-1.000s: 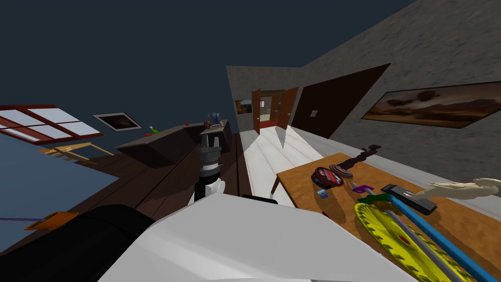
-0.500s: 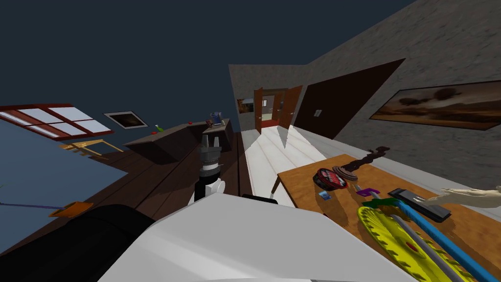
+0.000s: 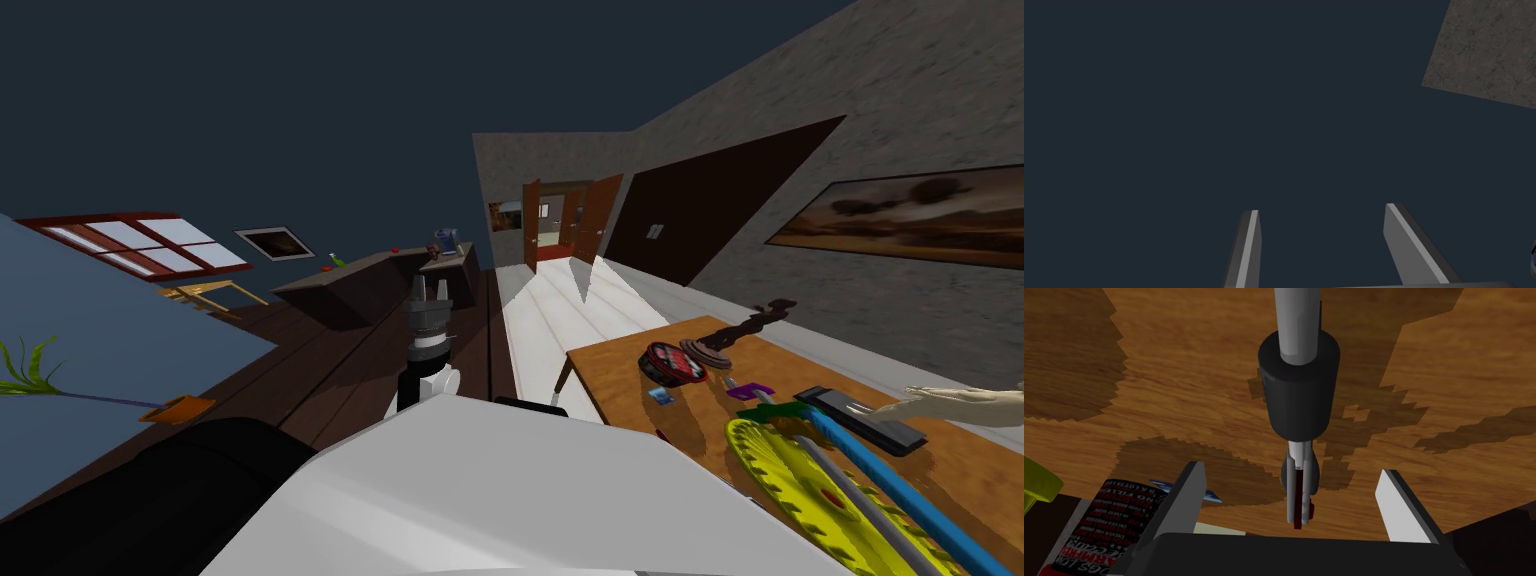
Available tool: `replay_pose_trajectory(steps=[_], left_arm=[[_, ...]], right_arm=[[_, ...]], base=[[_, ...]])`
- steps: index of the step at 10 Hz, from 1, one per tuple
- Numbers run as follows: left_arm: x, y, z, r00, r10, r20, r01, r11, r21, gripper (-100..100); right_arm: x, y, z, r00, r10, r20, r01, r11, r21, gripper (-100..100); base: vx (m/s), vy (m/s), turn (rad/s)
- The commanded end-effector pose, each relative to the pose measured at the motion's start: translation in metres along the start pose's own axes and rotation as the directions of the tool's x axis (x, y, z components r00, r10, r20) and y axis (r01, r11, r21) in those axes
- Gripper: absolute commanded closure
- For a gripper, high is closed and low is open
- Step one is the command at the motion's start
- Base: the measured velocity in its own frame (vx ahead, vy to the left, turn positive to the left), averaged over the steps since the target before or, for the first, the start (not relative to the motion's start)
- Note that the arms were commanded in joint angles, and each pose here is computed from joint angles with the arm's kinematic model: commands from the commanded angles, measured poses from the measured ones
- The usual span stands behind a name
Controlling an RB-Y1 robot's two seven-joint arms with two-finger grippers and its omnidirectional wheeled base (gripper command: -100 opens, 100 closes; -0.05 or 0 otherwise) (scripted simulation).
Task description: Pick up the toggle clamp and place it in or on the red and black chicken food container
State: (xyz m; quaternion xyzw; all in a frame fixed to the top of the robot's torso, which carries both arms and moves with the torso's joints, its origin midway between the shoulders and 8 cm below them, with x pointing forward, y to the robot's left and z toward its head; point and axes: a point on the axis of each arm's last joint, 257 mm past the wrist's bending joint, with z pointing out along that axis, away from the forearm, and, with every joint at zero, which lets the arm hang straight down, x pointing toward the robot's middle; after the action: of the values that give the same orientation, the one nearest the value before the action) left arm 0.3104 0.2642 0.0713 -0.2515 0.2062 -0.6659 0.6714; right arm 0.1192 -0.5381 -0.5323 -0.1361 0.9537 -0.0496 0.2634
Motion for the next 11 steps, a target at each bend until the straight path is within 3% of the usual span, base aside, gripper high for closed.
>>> replay_pose_trajectory(steps=[1,5,6,7,11], left_arm=[[0.000,0.000,0.000,1.000,0.000,0.000,0.000,1.000,0.000,0],[0.000,0.000,0.000,1.000,0.000,0.000,0.000,1.000,0.000,0],[0.000,0.000,0.000,1.000,0.000,0.000,0.000,1.000,0.000,0],[0.000,0.000,0.000,1.000,0.000,0.000,0.000,1.000,0.000,0],[0.000,0.000,0.000,1.000,0.000,0.000,0.000,1.000,0.000,0]], right_arm=[[0.000,0.000,0.000,1.000,0.000,0.000,0.000,1.000,0.000,100],[-0.001,0.000,0.000,1.000,-0.003,0.001,0.003,1.000,-0.003,100],[0.000,0.000,0.000,1.000,-0.003,0.001,0.003,1.000,-0.003,0],[0.006,-0.003,-0.008,1.000,-0.009,0.001,0.009,1.000,-0.005,100],[0.018,-0.006,-0.031,0.999,-0.031,0.006,0.032,0.999,-0.016,100]], base=[[0.000,0.000,0.000],[0.000,0.000,0.000],[0.000,0.000,0.000],[0.045,0.023,-0.076],[0.077,0.034,-0.075]])
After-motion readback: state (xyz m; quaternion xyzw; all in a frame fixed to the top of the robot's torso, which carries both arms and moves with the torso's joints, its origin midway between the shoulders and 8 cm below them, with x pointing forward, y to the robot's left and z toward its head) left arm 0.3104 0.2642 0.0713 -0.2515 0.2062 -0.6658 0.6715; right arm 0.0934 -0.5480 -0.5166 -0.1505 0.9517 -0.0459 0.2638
